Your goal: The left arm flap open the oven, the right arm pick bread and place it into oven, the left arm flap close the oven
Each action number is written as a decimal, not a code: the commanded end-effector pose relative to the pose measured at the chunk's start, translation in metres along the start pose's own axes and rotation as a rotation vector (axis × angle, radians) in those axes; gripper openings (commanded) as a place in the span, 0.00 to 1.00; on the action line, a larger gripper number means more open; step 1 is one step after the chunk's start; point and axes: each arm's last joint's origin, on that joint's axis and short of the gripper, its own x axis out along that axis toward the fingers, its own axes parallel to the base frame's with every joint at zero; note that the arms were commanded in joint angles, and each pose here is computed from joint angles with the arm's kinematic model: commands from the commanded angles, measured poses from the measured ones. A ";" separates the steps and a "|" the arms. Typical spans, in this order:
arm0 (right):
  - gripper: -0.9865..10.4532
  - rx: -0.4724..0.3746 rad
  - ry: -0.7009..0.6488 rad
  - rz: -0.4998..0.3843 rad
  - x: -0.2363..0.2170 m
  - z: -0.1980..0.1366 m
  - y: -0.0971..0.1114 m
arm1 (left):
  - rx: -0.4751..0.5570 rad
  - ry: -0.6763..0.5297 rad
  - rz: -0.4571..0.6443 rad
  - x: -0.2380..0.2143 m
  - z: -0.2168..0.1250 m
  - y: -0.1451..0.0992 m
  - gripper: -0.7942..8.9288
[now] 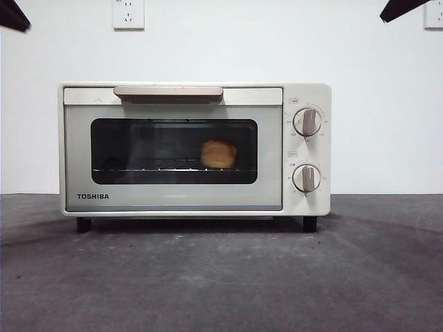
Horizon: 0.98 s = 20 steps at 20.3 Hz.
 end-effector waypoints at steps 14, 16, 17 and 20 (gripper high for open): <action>0.44 0.032 -0.038 0.099 0.001 0.007 0.005 | 0.141 0.097 0.033 -0.029 -0.002 -0.021 0.10; 0.43 0.032 -0.039 0.099 0.001 0.007 0.005 | 0.139 0.107 0.035 -0.029 -0.003 -0.021 0.10; 0.42 0.032 -0.040 0.099 0.001 0.007 0.005 | 0.138 0.107 0.035 -0.029 -0.003 -0.021 0.10; 0.26 0.032 -0.044 0.099 0.001 0.007 0.005 | 0.138 0.107 0.034 -0.029 -0.003 -0.021 0.10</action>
